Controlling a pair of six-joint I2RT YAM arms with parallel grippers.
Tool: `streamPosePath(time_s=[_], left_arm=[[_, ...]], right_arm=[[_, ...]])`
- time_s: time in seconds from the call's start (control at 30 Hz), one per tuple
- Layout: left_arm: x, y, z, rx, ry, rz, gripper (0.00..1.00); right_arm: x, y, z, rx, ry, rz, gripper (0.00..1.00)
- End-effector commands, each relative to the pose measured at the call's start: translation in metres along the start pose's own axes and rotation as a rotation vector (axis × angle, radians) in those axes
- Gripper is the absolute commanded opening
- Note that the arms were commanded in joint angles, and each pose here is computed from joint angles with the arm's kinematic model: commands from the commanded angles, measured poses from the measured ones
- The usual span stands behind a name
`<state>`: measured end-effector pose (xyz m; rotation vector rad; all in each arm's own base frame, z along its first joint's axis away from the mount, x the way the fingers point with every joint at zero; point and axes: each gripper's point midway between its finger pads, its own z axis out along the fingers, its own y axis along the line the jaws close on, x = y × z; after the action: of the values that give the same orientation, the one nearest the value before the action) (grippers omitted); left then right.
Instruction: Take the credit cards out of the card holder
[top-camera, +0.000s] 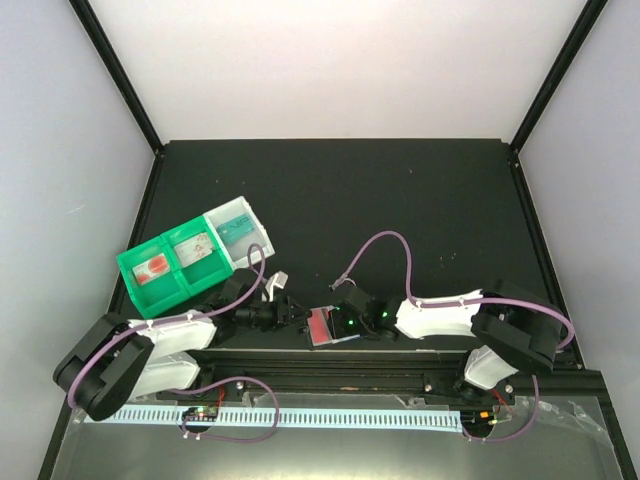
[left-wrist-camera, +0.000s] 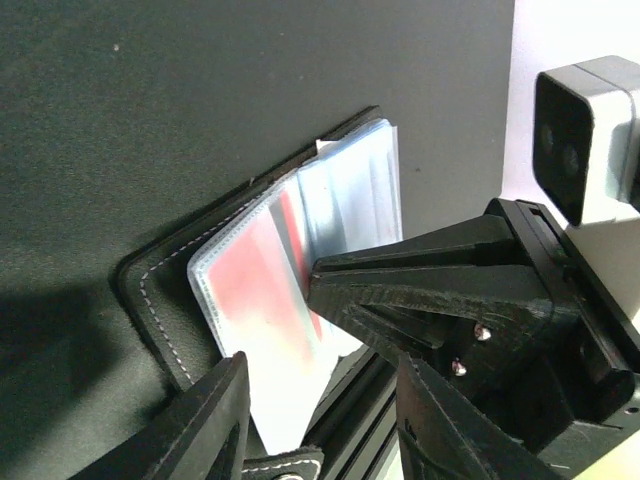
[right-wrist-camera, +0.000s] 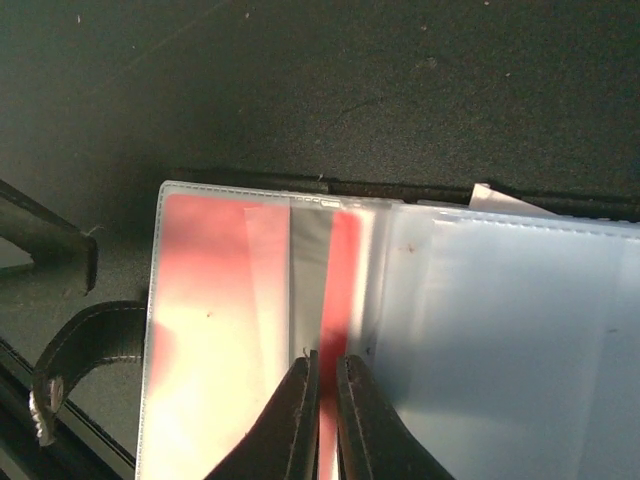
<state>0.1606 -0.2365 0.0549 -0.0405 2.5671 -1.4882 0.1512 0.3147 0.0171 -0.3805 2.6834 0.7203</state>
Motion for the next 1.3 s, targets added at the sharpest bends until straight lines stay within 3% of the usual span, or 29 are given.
streamPosePath(time_s=[0.0, 0.17, 0.37, 0.5, 0.67, 0.83, 1.27], left_arm=[[-0.005, 0.000, 0.005, -0.003, -0.013, 0.029, 0.43], [-0.002, 0.002, 0.012, 0.007, 0.012, 0.021, 0.39], [-0.004, -0.004, 0.017, 0.025, 0.027, 0.041, 0.15], [-0.009, -0.005, 0.016, -0.020, 0.025, 0.073, 0.09], [-0.015, -0.014, 0.016, -0.017, 0.022, 0.081, 0.10], [-0.014, -0.023, 0.013, 0.009, 0.021, 0.086, 0.24], [0.005, -0.049, 0.019, 0.010, 0.062, 0.122, 0.28]], right_arm=[[0.018, -0.011, 0.008, 0.028, 0.048, 0.008, 0.08], [0.017, -0.010, 0.006, 0.013, 0.036, 0.012, 0.07], [0.015, 0.005, 0.001, -0.081, 0.017, 0.005, 0.07], [0.008, 0.019, -0.005, -0.146, 0.000, 0.006, 0.09], [0.000, 0.034, -0.007, -0.201, -0.023, 0.004, 0.12], [-0.004, 0.031, -0.012, -0.203, -0.061, 0.019, 0.12], [-0.009, 0.004, -0.018, -0.119, -0.150, 0.046, 0.11]])
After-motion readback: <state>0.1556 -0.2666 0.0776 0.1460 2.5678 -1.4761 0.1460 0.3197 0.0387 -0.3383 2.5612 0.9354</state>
